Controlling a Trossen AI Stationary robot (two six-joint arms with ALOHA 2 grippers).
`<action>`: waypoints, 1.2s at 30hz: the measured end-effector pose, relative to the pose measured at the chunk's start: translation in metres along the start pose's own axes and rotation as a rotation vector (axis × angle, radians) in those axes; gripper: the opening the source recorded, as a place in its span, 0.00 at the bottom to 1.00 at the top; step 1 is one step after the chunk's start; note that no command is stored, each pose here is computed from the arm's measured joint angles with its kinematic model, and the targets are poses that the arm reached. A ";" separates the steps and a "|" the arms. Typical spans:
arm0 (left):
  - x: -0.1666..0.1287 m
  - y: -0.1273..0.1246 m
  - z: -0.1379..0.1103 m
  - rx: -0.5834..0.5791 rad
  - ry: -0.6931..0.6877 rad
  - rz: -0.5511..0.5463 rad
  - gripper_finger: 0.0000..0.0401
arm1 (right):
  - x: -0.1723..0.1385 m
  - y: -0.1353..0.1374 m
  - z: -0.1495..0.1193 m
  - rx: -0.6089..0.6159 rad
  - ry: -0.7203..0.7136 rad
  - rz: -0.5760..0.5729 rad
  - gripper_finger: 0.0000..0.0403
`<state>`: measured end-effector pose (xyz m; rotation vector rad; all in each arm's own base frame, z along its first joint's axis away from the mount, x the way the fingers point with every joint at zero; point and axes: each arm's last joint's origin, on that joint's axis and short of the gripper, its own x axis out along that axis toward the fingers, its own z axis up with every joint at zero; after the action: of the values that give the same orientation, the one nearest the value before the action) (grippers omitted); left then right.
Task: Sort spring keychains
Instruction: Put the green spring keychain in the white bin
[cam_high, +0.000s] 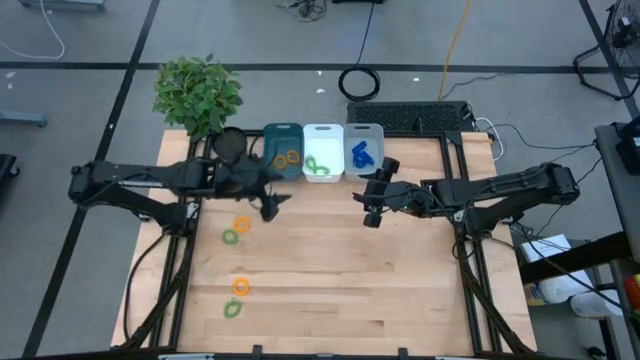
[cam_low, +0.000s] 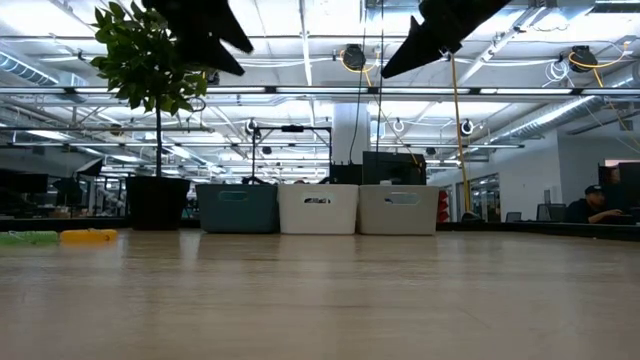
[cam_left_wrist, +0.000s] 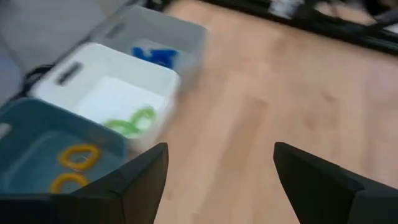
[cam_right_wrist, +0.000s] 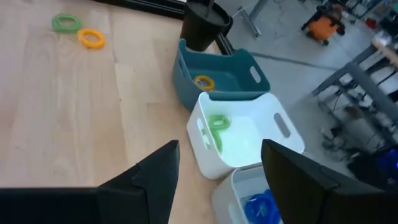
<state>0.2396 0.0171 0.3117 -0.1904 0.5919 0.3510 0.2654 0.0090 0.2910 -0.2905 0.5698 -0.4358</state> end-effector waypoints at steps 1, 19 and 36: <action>-0.003 -0.004 -0.001 0.008 0.002 -0.030 0.75 | 0.000 0.000 -0.001 0.017 0.006 0.003 0.53; -0.030 -0.053 -0.031 0.057 0.175 -0.282 0.75 | -0.001 0.037 -0.056 0.182 0.011 0.196 0.05; -0.038 -0.071 -0.042 0.070 0.216 -0.334 0.75 | -0.052 0.002 -0.130 0.215 -0.297 0.352 0.00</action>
<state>0.2157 -0.0696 0.3046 -0.2577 0.7706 -0.0152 0.1522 0.0168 0.2094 -0.0437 0.2710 -0.1071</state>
